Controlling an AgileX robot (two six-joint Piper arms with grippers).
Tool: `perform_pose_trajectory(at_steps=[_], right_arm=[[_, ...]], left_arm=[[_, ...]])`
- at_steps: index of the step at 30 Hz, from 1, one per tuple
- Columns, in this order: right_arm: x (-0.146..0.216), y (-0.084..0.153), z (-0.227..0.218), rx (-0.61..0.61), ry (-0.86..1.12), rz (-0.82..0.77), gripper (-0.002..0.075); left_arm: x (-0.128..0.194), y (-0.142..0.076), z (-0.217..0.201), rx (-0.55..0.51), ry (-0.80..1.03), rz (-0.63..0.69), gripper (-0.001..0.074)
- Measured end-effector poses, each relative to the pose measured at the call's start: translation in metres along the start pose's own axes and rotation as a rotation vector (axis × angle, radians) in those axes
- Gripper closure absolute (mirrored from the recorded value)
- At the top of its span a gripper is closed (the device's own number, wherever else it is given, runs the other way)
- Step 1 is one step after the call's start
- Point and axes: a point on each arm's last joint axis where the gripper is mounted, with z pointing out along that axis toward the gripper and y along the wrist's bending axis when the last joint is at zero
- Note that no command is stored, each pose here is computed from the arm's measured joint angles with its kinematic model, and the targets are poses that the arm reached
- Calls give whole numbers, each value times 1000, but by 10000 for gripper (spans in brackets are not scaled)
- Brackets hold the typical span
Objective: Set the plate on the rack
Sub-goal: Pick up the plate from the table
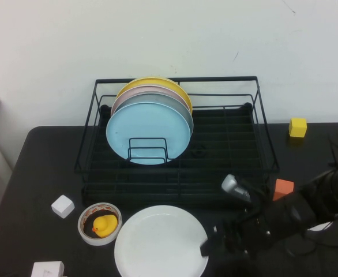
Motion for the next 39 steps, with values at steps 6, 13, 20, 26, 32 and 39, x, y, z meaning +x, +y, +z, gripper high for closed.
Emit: perform_pose_trajectory(at_steps=[6,13,20,26,32,39], right_arm=[[8,-9,10,76,61,-16,355],[-5,1,18,77,29,-49,369],[-15,-4,28,80,20,55,378],[-16,-10,34,84,28,77,448],[-16,-10,35,84,29,80,639],[-13,-10,35,91,67,43,714]], left_arm=[[0,0,0,0,-1,0,737],[0,0,0,0,-1,-2,737],[0,0,0,3,0,-4,737],[0,0,0,3,0,-4,737],[1,-1,0,9,6,-12,737],[1,-1,0,16,9,-18,737]])
